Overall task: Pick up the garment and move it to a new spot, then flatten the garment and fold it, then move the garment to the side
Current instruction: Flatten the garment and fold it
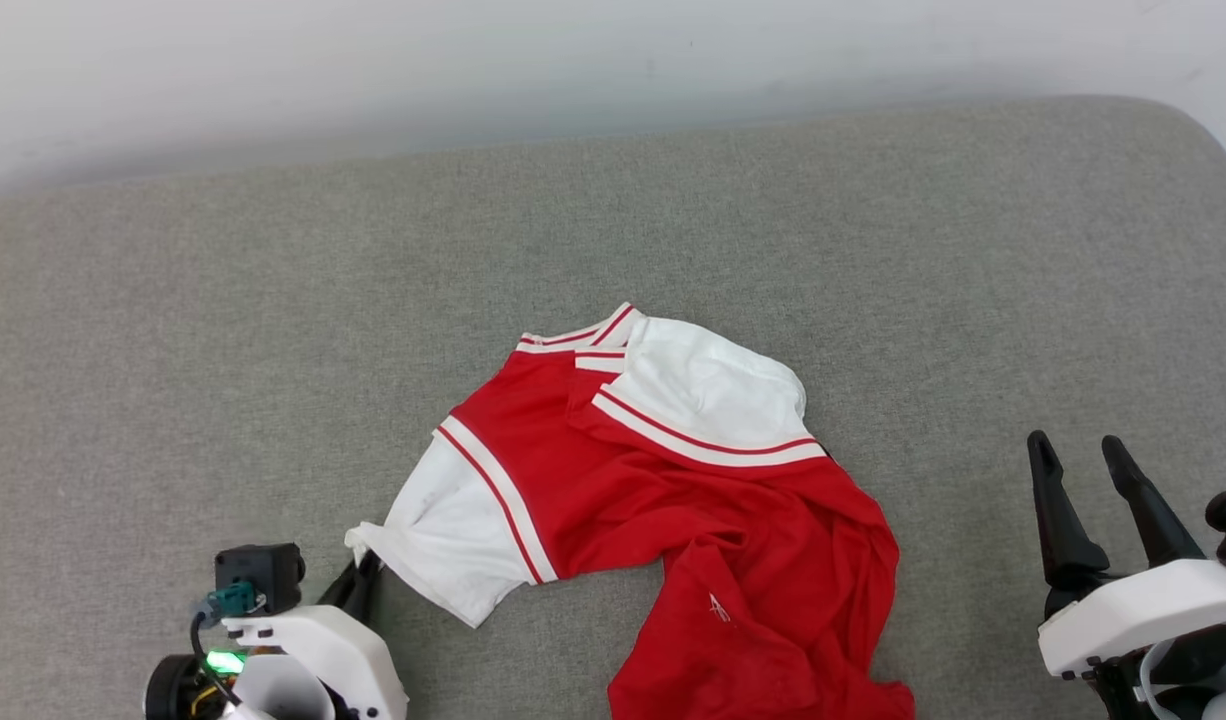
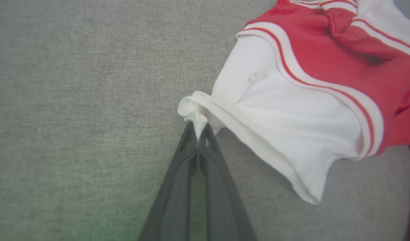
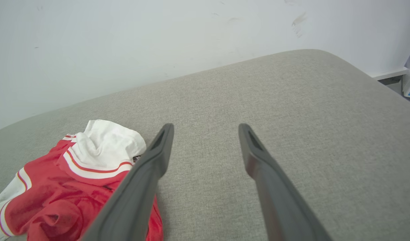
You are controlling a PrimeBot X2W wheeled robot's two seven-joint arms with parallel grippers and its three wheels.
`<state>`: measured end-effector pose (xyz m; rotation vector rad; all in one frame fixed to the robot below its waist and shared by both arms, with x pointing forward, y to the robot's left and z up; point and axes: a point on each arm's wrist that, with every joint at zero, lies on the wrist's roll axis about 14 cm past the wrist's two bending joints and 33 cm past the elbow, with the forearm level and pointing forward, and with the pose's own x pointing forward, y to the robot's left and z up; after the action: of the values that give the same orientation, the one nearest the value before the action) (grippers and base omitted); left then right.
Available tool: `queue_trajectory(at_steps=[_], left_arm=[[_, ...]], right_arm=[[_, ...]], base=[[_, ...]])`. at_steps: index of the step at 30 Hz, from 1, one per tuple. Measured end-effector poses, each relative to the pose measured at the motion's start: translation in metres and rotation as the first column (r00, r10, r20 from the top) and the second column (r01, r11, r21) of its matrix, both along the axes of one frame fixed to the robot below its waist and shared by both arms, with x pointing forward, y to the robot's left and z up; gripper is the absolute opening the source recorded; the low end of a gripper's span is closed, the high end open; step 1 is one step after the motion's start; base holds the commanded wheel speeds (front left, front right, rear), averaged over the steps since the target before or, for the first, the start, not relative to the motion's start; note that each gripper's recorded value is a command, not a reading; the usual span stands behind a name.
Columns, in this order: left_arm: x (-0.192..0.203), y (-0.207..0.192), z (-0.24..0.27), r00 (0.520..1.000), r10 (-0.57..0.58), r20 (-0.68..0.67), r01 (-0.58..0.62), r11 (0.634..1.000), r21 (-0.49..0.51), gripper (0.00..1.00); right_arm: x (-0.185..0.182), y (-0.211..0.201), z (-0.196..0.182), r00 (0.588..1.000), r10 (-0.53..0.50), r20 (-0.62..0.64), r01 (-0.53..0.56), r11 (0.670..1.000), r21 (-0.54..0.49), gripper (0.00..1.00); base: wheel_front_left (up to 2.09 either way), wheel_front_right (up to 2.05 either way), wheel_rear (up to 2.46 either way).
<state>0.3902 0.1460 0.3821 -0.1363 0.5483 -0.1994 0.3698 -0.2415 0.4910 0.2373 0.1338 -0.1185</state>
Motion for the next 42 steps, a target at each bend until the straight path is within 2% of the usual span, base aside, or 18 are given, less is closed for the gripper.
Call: queue_trajectory(at_steps=[1, 3, 7, 12, 17, 23, 29, 32, 36, 42], left_arm=[[-0.001, -0.001, 0.001, 1.000, 0.007, 0.007, -0.007, 1.000, -0.008, 0.00], [-0.001, -0.002, 0.007, 0.999, 0.025, 0.045, -0.024, 0.999, -0.023, 1.00], [0.007, 0.002, 0.031, 0.981, 0.077, 0.176, -0.071, 0.997, -0.045, 1.00], [0.016, 0.008, 0.074, 0.918, 0.145, 0.368, -0.124, 0.989, -0.082, 1.00], [0.015, 0.012, 0.097, 0.877, 0.169, 0.449, -0.146, 0.986, -0.085, 1.00], [0.019, 0.012, 0.120, 0.837, 0.172, 0.520, -0.146, 0.985, -0.090, 1.00], [0.021, 0.016, 0.122, 0.827, 0.187, 0.530, -0.162, 0.982, -0.093, 1.00], [0.023, 0.019, 0.120, 0.827, 0.204, 0.525, -0.175, 0.979, -0.104, 1.00], [0.026, 0.024, 0.115, 0.828, 0.224, 0.513, -0.194, 0.975, -0.113, 1.00], [0.032, 0.030, 0.106, 0.832, 0.246, 0.497, -0.216, 0.969, -0.118, 1.00]], right_arm=[[-0.001, 0.000, 0.001, 1.000, 0.002, 0.000, -0.002, 1.000, -0.003, 1.00], [-0.004, 0.000, 0.002, 1.000, 0.002, -0.002, -0.002, 1.000, -0.004, 1.00], [-0.006, 0.002, 0.006, 1.000, 0.011, 0.001, -0.011, 1.000, -0.007, 1.00], [-0.012, 0.004, 0.007, 1.000, 0.018, -0.005, -0.018, 1.000, -0.005, 1.00], [-0.012, 0.005, 0.006, 1.000, 0.022, -0.016, -0.022, 1.000, -0.001, 1.00], [-0.003, 0.006, -0.019, 0.992, 0.036, -0.123, -0.035, 0.999, 0.013, 1.00], [0.033, 0.025, -0.036, 0.966, 0.142, -0.214, -0.136, 0.990, 0.041, 1.00], [0.056, 0.041, -0.042, 0.935, 0.230, -0.271, -0.231, 0.973, 0.027, 1.00], [0.084, 0.072, -0.047, 0.872, 0.353, -0.340, -0.373, 0.928, 0.007, 1.00], [0.106, 0.106, -0.076, 0.741, 0.463, -0.486, -0.536, 0.844, -0.013, 1.00]], base=[[0.00, 0.00, 0.00], [0.00, 0.00, 0.00], [0.00, 0.00, 0.00], [0.00, 0.00, 0.00], [0.00, 0.00, 0.00], [0.00, 0.00, 0.00], [0.00, 0.00, 0.00], [0.00, 0.00, 0.00], [0.00, 0.00, 0.00], [0.00, 0.00, 0.00]])
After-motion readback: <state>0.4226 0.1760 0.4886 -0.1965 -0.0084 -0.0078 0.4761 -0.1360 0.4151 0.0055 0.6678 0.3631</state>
